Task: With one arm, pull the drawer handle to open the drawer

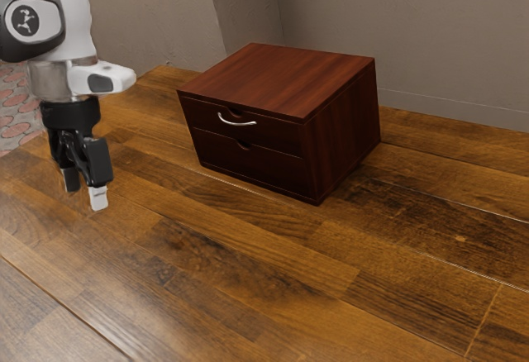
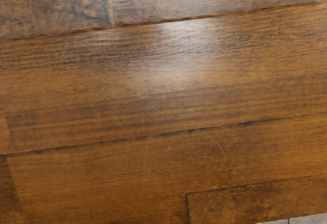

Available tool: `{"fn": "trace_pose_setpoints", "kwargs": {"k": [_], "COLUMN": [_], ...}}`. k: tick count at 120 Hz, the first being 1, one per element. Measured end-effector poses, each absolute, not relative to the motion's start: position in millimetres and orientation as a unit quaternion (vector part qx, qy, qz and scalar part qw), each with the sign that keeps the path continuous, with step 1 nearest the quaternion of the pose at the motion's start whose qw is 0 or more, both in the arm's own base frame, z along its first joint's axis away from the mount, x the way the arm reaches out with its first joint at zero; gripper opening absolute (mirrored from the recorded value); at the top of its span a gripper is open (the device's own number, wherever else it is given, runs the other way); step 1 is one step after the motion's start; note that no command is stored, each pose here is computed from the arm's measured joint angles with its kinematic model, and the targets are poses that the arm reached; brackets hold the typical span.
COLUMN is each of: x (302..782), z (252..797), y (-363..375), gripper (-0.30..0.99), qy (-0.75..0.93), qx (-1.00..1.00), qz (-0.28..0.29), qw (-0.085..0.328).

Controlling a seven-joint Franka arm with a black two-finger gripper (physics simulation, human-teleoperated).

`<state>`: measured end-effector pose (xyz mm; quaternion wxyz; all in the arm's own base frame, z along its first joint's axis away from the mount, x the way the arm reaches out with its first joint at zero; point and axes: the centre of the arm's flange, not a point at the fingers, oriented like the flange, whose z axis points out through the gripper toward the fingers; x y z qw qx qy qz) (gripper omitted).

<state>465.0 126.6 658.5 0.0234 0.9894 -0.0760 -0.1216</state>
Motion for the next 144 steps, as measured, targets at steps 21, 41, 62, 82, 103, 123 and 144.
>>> {"fn": "trace_pose_setpoints", "kwargs": {"k": [21,41,62,82,103,123,144], "x": [478.0,443.9,457.6,553.9,613.0,631.9,645.0], "z": [679.1,707.3,662.6,626.1,611.0,612.5,607.1], "y": [123.9,172.8,177.5,176.1,165.9,173.0,162.9], "gripper": [0.69,0.69,0.69,0.65,0.53,0.35,0.28], "qy": [-0.159,-0.242,-0.402,-0.539,-0.642,-0.687,-0.723], "qx": [0.987,0.967,0.902,0.821,0.736,0.686,0.644], "qz": [-0.036,0.032,0.097,0.102,0.121,0.137,0.15], "qw": [-0.003,-0.071,-0.126,-0.158,-0.177,-0.196,-0.198]}}
